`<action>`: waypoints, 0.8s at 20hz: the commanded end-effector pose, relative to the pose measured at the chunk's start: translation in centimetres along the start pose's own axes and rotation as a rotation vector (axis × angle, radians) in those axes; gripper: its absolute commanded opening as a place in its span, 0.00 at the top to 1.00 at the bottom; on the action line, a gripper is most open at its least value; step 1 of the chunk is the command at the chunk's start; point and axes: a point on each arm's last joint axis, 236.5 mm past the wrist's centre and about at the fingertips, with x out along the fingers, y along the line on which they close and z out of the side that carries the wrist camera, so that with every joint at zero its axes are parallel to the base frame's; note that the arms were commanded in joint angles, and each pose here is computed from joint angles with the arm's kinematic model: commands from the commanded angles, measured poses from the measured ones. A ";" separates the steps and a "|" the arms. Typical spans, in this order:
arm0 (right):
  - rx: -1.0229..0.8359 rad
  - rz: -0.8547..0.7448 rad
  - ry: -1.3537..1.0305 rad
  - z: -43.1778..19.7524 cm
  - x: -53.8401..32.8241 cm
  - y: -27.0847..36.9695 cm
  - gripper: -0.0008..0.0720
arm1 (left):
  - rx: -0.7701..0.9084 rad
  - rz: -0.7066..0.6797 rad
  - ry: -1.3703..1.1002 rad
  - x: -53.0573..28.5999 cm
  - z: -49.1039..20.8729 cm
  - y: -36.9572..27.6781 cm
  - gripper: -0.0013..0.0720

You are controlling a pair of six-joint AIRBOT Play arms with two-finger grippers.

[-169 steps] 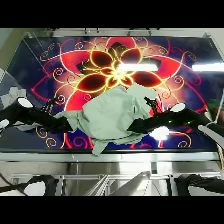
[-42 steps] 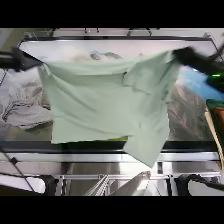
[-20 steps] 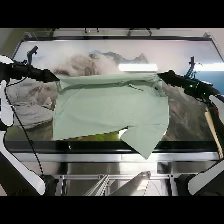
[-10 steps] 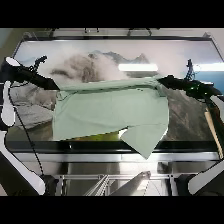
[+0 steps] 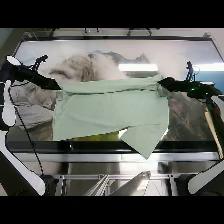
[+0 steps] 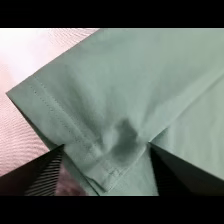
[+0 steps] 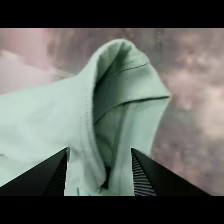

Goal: Fold the shirts.

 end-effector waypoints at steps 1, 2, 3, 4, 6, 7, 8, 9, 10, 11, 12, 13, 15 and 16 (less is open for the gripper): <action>-0.022 0.002 0.006 0.3 -0.7 0.5 0.38 | -0.047 0.000 -0.009 -0.5 0.3 -0.3 0.02; -0.047 -0.013 0.003 0.8 -1.5 0.5 0.38 | -0.052 0.009 -0.021 -1.2 0.5 -0.4 0.02; -0.073 -0.030 -0.005 1.5 -2.6 0.6 0.38 | -0.062 0.024 -0.041 -2.5 0.7 -0.4 0.02; -0.088 -0.049 -0.010 2.1 -3.8 0.8 0.38 | -0.070 0.041 -0.065 -4.0 1.0 -0.3 0.02; -0.116 -0.068 -0.016 3.3 -6.3 1.9 0.38 | -0.107 0.087 -0.131 -8.1 1.2 0.1 0.02; -0.122 -0.050 -0.019 3.7 -7.3 3.1 0.38 | -0.153 0.104 -0.163 -10.3 1.1 0.1 0.02; -0.125 -0.021 -0.012 3.8 -7.9 4.8 0.39 | -0.210 0.113 -0.187 -12.2 0.7 0.0 0.09; -0.124 0.010 0.001 3.7 -8.3 6.2 0.40 | -0.261 0.110 -0.203 -13.5 0.2 -0.2 0.33; -0.132 0.056 0.016 3.4 -8.4 8.0 0.52 | -0.291 0.091 -0.199 -14.2 -0.6 -0.9 0.85; -0.138 0.099 0.028 3.1 -8.4 9.6 0.77 | -0.293 0.033 -0.182 -14.3 -1.4 -2.7 0.98; -0.145 0.123 0.038 2.8 -8.3 10.6 0.78 | -0.300 -0.016 -0.150 -13.9 -2.4 -4.2 0.98; -0.156 0.143 0.055 2.4 -8.1 11.6 0.78 | -0.311 -0.042 -0.088 -13.0 -4.0 -5.6 0.98; -0.167 0.178 0.088 1.4 -7.6 12.9 0.78 | -0.361 -0.008 0.027 -11.1 -7.9 -6.1 0.98; -0.172 0.193 0.106 0.9 -7.4 13.5 0.78 | -0.380 0.017 0.066 -9.9 -9.5 -6.0 0.98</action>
